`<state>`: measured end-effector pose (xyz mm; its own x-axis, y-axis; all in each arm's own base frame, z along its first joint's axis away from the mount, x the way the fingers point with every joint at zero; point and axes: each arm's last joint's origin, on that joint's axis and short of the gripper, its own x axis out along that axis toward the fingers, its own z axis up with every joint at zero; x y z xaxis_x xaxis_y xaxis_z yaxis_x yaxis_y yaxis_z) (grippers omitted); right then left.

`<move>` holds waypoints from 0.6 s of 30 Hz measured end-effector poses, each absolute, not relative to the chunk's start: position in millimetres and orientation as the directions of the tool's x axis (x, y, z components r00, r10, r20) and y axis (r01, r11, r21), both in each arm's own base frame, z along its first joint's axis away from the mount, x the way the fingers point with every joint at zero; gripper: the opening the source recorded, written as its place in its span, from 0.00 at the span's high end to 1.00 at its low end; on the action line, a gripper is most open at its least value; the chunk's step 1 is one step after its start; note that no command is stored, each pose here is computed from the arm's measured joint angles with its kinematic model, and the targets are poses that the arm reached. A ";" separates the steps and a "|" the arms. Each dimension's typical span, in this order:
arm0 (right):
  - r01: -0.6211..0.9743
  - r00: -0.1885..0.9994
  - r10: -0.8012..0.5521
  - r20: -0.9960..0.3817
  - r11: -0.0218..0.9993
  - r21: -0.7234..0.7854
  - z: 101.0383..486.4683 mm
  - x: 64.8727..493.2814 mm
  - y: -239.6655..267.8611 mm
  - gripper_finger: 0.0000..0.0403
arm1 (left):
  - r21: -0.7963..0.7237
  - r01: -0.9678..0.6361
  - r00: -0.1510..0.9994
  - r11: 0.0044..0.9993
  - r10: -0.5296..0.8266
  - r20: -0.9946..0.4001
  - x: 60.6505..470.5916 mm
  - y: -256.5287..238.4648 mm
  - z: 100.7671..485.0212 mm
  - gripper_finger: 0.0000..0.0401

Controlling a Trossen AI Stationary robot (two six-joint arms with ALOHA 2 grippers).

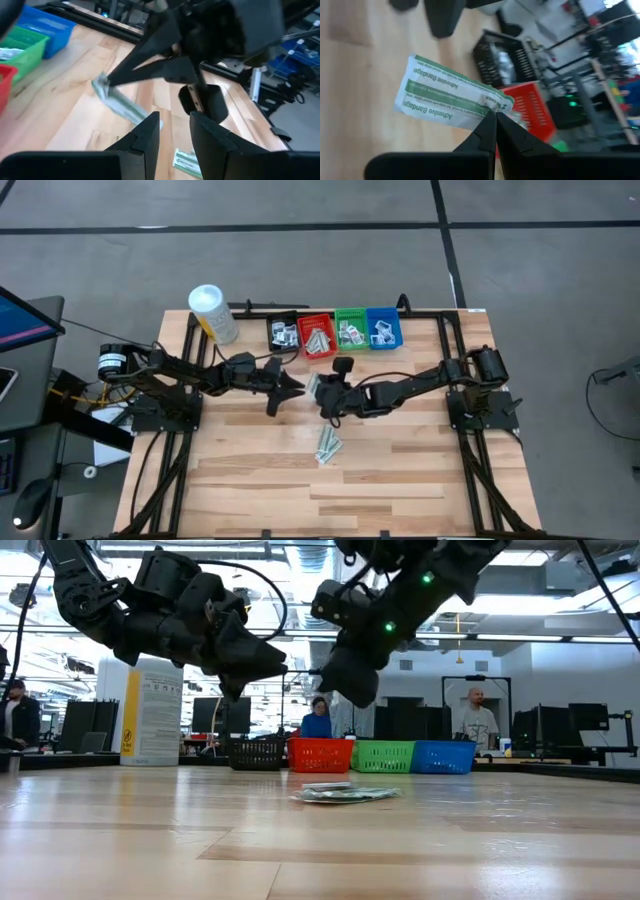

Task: Pick & Place First Aid Supplies
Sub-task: Put the green bandage pack into the red bin

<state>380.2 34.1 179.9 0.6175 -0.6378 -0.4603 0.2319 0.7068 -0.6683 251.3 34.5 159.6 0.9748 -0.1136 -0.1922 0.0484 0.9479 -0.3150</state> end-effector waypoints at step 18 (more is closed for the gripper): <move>0.237 0.637 -0.663 -0.393 0.653 -0.719 199.2 388.2 46.7 1.00 | -0.299 -0.016 0.980 0.954 -0.045 -0.196 251.4 36.4 159.5 0.73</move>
